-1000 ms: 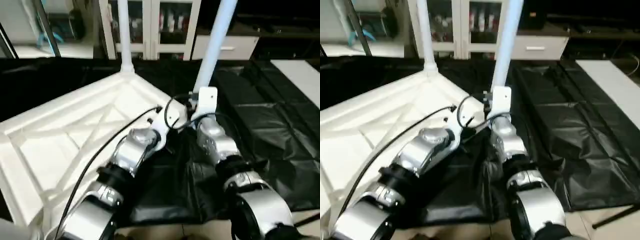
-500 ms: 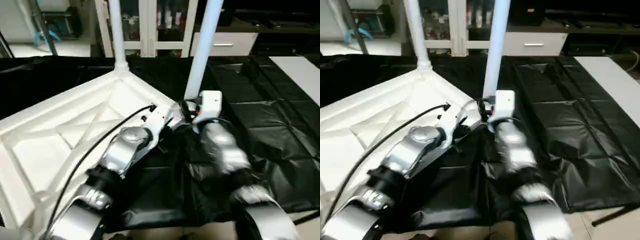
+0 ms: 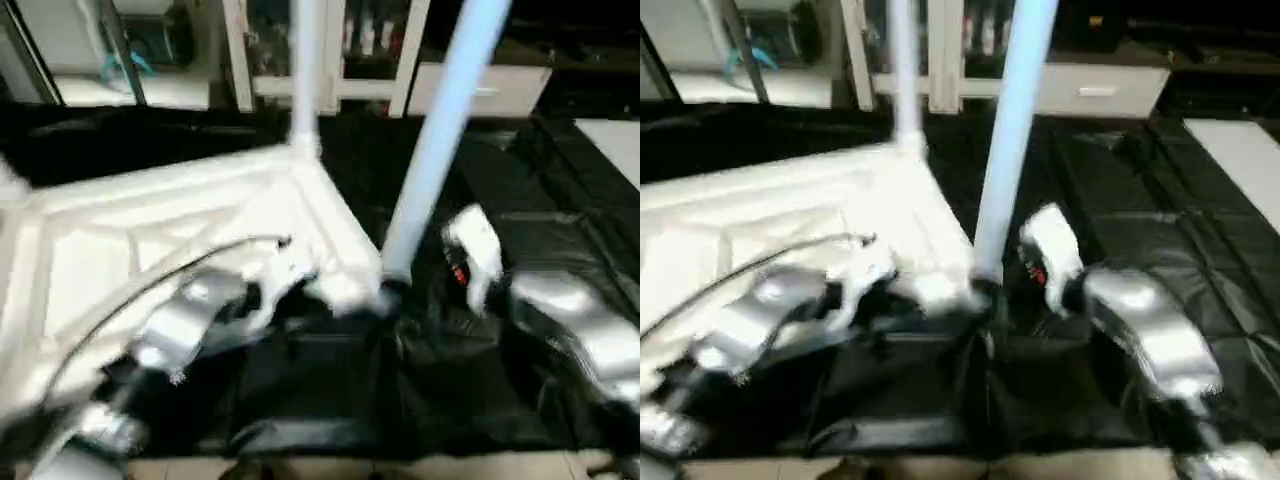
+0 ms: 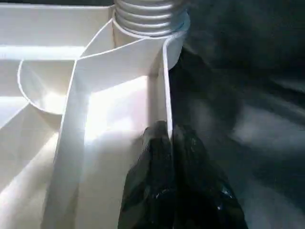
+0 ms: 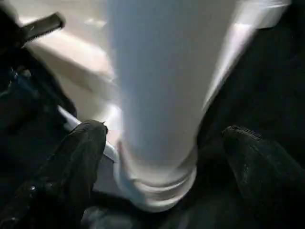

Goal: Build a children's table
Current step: Rotate leg to tighten

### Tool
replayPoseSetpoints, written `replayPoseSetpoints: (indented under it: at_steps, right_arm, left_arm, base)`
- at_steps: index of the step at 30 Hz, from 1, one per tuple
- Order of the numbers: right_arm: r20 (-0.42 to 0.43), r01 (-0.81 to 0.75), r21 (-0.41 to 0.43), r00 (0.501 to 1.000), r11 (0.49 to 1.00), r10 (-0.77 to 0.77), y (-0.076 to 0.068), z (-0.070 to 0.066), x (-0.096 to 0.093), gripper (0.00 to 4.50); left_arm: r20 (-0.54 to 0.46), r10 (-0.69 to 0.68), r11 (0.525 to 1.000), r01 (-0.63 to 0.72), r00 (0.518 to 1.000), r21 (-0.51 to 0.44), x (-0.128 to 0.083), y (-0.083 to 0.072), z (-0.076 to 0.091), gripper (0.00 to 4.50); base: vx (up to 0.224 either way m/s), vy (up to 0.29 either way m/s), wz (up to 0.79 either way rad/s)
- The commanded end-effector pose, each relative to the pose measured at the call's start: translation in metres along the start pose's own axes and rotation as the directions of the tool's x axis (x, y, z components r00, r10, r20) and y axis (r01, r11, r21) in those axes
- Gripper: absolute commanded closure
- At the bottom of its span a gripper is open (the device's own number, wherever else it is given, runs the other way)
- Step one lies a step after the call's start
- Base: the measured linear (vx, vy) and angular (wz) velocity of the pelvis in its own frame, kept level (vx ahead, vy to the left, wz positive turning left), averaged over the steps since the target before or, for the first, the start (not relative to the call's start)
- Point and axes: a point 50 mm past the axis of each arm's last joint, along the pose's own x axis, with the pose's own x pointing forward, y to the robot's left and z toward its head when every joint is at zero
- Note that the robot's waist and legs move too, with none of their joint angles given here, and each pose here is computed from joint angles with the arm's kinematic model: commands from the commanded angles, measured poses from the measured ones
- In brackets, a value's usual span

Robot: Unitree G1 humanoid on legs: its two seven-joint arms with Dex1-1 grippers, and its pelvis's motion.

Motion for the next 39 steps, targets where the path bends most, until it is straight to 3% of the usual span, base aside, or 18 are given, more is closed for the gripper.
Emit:
replayPoseSetpoints:
  at_steps: [1, 9, 21, 33, 37, 39]
  right_arm:
    - [-0.001, -0.081, -0.013, 0.997, 0.997, 0.081, 0.009, 0.006, -0.002, 0.34]
    - [-0.043, -0.128, -0.012, 0.991, 0.992, 0.128, 0.014, 0.001, -0.002, 0.34]
    - [-0.059, -0.152, -0.013, 0.987, 0.988, 0.151, 0.015, -0.002, -0.002, 1.43]
    - [-0.064, -0.15, 0.01, 0.987, 0.989, 0.15, 0.016, -0.006, -0.001, 2.24]
    - [-0.062, -0.107, 0.036, 0.992, 0.994, 0.109, 0.013, -0.011, 0.002, 2.33]
    - [-0.051, -0.005, 0.084, 0.999, 0.996, 0.009, 0.005, -0.018, 0.008, 2.37]
  left_arm:
    - [0.06, -0.155, 0.986, 0.15, 0.986, 0.08, 0.006, -0.015, 0.023, 4.5]
    - [0.042, -0.162, 0.983, 0.157, 0.986, 0.097, 0.005, -0.015, 0.023, 4.5]
    - [0.032, -0.155, 0.984, 0.151, 0.987, 0.098, 0.004, -0.015, 0.022, 4.5]
    - [0.024, -0.143, 0.985, 0.14, 0.989, 0.103, 0.004, -0.012, 0.021, 4.5]
    - [0.025, -0.134, 0.987, 0.131, 0.991, 0.097, 0.004, -0.011, 0.021, 4.5]
    - [0.032, -0.088, 0.993, 0.085, 0.996, 0.083, 0.007, -0.008, 0.021, 4.5]
  base:
    - [0.0, 0.0, 0.0]
    - [0.0, 0.0, 0.0]
    - [0.0, 0.0, 0.0]
    - [0.0, 0.0, 0.0]
    - [0.0, 0.0, 0.0]
    - [0.0, 0.0, 0.0]
